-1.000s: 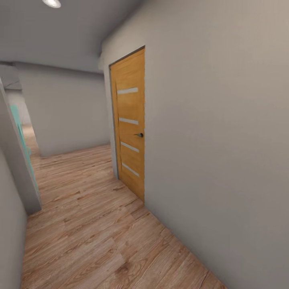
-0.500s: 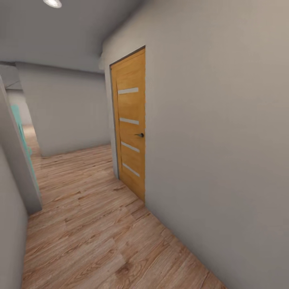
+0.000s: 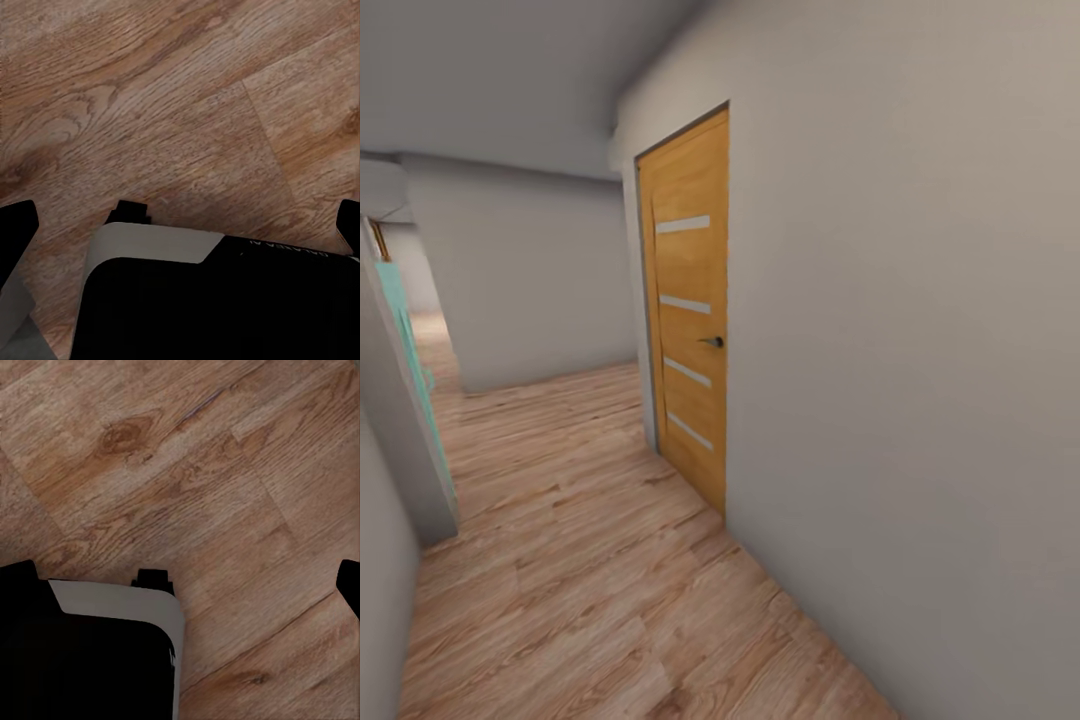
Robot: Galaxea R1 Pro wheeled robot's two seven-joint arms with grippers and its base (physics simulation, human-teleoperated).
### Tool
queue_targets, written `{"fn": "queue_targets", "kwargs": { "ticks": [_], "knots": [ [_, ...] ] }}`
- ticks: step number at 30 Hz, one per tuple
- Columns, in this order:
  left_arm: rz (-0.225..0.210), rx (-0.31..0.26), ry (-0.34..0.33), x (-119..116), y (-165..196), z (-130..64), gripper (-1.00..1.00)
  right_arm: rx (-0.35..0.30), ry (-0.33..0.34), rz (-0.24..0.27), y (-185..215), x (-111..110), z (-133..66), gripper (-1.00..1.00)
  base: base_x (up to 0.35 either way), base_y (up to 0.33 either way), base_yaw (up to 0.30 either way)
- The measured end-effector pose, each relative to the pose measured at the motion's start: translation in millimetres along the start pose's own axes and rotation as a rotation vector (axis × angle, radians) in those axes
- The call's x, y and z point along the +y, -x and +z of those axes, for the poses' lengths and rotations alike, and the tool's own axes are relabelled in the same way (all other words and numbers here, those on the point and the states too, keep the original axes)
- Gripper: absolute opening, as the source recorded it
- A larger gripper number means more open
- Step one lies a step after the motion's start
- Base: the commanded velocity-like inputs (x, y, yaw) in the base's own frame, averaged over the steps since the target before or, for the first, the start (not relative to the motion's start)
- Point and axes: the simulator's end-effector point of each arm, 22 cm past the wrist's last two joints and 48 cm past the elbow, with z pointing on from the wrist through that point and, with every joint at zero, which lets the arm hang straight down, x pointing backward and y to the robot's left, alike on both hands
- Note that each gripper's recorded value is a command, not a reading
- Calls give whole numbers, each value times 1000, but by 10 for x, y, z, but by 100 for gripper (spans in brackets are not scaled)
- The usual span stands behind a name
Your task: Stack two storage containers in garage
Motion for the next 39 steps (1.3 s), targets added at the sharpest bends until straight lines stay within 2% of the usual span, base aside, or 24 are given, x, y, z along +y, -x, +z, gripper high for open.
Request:
{"fn": "queue_targets", "kwargs": {
  "ticks": [39],
  "knots": [
    [0,2,3,14,-12,0,100,0,-1,-3,1,-8,0,100,319,0,263]
  ]
}}
